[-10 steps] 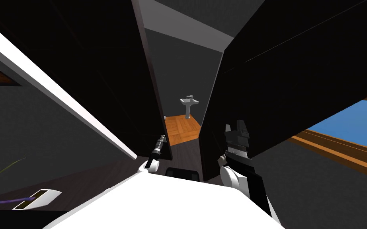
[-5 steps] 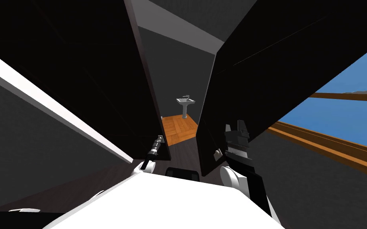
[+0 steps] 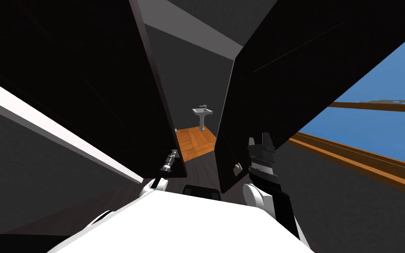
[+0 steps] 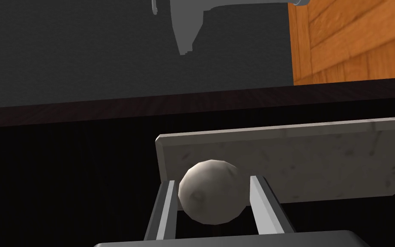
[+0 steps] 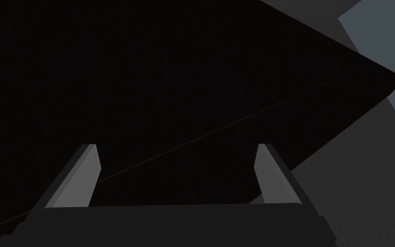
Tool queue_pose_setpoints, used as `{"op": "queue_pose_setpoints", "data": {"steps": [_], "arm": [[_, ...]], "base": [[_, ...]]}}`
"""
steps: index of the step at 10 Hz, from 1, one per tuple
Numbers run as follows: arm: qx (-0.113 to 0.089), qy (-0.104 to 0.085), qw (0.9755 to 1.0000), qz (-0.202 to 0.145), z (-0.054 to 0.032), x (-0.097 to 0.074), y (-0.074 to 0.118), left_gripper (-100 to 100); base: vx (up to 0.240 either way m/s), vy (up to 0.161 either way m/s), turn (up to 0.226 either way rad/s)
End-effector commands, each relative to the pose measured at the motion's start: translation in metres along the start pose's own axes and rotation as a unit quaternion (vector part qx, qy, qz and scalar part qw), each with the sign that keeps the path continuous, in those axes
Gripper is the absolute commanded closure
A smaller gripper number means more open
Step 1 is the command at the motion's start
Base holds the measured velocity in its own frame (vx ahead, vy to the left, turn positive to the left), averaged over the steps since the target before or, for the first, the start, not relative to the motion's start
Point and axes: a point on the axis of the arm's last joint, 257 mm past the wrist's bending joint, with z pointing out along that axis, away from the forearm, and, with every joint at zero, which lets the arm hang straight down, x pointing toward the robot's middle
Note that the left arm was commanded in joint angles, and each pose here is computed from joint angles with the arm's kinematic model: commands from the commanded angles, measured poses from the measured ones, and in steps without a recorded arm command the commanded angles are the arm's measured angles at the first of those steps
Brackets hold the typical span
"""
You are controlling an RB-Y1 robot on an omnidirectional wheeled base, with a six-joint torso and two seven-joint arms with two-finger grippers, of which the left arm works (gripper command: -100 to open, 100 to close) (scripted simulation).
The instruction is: Pull the door open
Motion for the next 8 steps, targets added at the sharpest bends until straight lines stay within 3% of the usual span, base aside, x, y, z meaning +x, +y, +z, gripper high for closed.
{"op": "queue_pose_setpoints", "data": {"steps": [1,4,8], "arm": [[-0.003,0.007,1.0000,-0.002,-0.0058,0.001,0.003,100],[-0.001,0.015,0.9999,-0.002,-0.0121,-0.005,0.002,100],[0.002,0.038,0.9993,-0.003,-0.0275,-0.017,0.000,100]], "base": [[-0.183,0.014,-0.132],[-0.177,0.024,-0.113],[-0.197,0.055,-0.174]]}}
